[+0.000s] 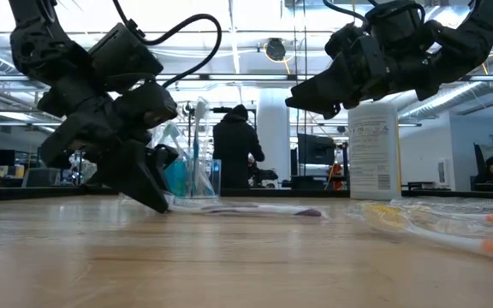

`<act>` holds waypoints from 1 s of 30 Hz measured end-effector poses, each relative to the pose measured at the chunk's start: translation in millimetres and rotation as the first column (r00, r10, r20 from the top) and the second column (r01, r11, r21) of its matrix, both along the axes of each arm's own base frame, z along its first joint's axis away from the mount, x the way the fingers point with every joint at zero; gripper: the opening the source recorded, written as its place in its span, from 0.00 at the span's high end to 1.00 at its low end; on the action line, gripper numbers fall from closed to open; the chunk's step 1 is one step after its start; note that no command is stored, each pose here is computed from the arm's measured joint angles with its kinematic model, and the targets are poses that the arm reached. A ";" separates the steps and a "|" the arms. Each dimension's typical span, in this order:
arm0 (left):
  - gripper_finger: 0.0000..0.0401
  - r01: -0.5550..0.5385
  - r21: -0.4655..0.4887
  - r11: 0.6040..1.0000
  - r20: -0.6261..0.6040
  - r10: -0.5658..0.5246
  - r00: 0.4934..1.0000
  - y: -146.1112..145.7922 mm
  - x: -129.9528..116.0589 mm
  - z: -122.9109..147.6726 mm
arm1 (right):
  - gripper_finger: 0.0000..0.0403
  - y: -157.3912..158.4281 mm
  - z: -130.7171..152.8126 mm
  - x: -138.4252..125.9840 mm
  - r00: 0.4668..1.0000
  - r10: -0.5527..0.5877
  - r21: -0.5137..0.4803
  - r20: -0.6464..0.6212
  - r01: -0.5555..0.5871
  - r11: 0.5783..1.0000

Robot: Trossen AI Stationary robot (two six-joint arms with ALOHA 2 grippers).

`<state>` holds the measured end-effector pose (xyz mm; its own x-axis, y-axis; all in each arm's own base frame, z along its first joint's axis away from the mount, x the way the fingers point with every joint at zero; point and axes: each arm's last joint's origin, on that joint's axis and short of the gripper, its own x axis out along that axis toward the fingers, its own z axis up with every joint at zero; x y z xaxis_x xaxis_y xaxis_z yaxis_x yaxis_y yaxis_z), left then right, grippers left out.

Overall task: Pick & Place toothbrushing station
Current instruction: Put the violet toothbrush into the transparent organizer

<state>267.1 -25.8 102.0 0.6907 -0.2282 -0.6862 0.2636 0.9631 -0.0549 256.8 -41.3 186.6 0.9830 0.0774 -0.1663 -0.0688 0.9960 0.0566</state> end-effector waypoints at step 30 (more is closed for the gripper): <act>0.88 0.329 0.751 0.572 -0.384 -0.026 0.923 -12.5 8.3 195.8 | 0.50 0.1 -1.6 -0.2 1.000 0.007 -0.038 -0.013 -0.008 0.999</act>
<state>275.4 -38.4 297.8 0.4249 0.4136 -0.8052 0.5494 0.5891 0.5925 256.6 -41.2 185.0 0.9803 0.0783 -0.1816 -0.0761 0.9969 0.0192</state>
